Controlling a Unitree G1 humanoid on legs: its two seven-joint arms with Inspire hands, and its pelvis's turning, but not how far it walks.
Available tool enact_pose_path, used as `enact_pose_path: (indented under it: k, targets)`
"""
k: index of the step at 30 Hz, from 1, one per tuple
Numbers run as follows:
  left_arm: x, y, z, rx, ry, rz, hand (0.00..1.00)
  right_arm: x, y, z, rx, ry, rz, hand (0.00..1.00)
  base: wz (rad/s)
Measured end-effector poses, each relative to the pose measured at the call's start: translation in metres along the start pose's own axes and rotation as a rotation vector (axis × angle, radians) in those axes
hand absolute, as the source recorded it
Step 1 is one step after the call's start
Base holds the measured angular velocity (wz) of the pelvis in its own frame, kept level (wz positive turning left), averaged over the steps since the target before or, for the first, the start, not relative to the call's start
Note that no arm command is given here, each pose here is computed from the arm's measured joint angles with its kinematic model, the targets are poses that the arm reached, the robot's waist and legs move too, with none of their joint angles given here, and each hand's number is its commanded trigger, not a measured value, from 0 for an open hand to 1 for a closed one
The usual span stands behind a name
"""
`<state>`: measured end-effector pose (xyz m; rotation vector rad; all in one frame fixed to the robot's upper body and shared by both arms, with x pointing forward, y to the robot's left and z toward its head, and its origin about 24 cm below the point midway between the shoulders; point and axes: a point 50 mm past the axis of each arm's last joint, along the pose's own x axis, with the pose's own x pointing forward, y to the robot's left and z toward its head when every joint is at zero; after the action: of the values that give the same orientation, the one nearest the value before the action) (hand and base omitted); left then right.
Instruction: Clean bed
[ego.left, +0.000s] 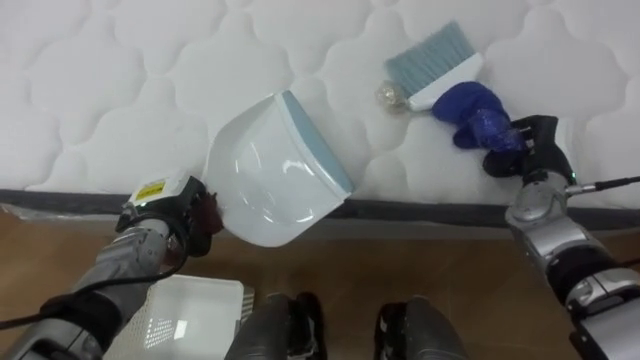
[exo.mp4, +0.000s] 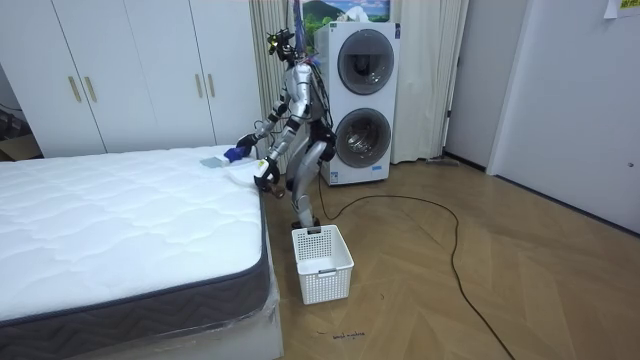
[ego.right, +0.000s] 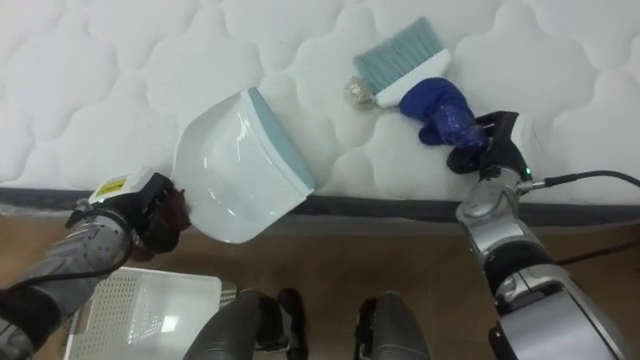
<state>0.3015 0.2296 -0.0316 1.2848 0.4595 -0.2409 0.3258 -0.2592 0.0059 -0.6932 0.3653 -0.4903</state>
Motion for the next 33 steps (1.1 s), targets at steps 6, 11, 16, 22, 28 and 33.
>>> enact_pose_path:
  k: [6,11,16,22,28,33]
  targets:
    - [0.0,0.0,0.0,-0.004,-0.001,-0.008,1.0,0.001,-0.003,-0.005,-0.034,0.006,-0.008,1.0,0.0]
    - [0.001,0.002,0.002,-0.004,-0.005,-0.01,1.0,0.002,-0.005,-0.007,-0.042,0.012,-0.014,1.0,0.01]
    - [0.001,0.003,0.002,-0.004,-0.008,-0.004,1.0,0.004,-0.01,-0.004,-0.078,-0.012,-0.034,1.0,0.0]
    - [0.001,0.003,0.004,0.0,-0.014,0.004,1.0,0.006,-0.015,-0.002,-0.18,-0.062,-0.074,1.0,0.05]
    - [0.002,0.007,0.007,0.081,-0.033,0.053,1.0,0.01,-0.028,0.003,-0.393,-0.188,-0.154,1.0,0.0]
    - [0.002,0.011,0.007,0.133,-0.043,0.084,1.0,0.018,-0.043,0.022,-0.584,-0.297,-0.222,1.0,0.0]
